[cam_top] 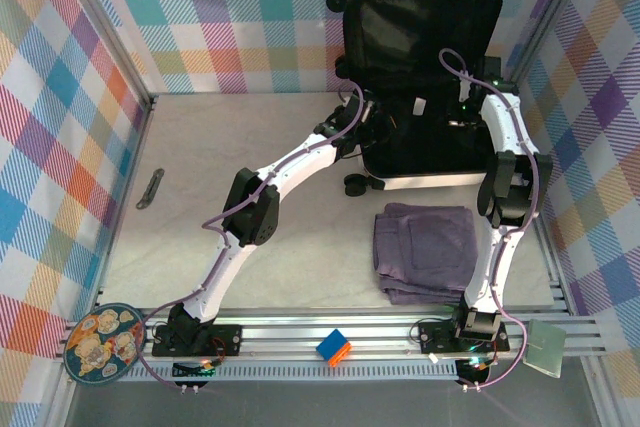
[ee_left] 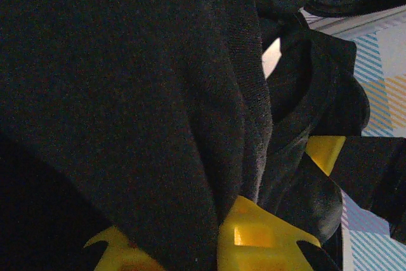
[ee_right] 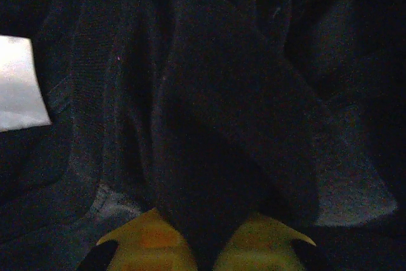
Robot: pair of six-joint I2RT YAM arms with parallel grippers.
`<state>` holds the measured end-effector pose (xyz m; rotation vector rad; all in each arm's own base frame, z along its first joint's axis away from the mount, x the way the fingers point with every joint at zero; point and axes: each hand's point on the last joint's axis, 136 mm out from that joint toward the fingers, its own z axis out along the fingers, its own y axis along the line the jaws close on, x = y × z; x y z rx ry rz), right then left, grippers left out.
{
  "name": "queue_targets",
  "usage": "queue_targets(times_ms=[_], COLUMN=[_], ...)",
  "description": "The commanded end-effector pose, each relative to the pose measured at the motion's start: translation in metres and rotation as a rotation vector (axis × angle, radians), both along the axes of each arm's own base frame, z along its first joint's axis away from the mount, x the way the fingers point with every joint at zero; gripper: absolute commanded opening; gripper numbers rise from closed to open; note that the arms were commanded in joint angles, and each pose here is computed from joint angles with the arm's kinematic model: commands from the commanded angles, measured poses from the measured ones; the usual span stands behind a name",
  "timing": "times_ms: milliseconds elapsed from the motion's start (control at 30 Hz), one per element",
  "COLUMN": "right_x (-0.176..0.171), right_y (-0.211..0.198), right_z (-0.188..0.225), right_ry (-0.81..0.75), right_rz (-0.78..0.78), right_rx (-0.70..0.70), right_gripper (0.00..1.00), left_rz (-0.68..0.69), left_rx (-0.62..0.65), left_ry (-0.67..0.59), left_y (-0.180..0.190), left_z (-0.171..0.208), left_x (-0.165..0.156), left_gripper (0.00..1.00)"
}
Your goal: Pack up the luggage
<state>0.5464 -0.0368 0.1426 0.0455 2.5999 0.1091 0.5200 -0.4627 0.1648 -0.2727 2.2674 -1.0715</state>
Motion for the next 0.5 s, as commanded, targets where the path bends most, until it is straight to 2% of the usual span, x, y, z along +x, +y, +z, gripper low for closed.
queue_targets(times_ms=[0, 67, 167, 333, 467], right_x=[0.014, 0.015, 0.017, 0.024, 0.029], right_y=[-0.018, -0.022, -0.023, -0.024, -0.025], right_z=[0.017, 0.015, 0.012, 0.006, 0.008], right_ry=[-0.064, -0.061, -0.062, -0.058, -0.072], right_rz=[-0.019, -0.027, -0.026, -0.026, -0.027], right_rx=[-0.044, -0.049, -0.041, -0.035, -0.037], right_gripper=[0.0, 0.01, 0.01, 0.04, 0.25], left_rz=[0.0, 0.012, 0.025, 0.05, 0.059], left_rx=[-0.035, -0.02, -0.002, 0.017, 0.022], left_ry=[-0.039, -0.039, -0.043, -0.055, -0.075], left_y=[-0.006, -0.003, 0.002, 0.01, 0.016], left_z=[0.023, 0.022, 0.024, 0.031, 0.041], left_x=[-0.003, -0.004, -0.004, -0.007, -0.009], left_gripper=[0.06, 0.32, 0.48, 0.6, 0.61])
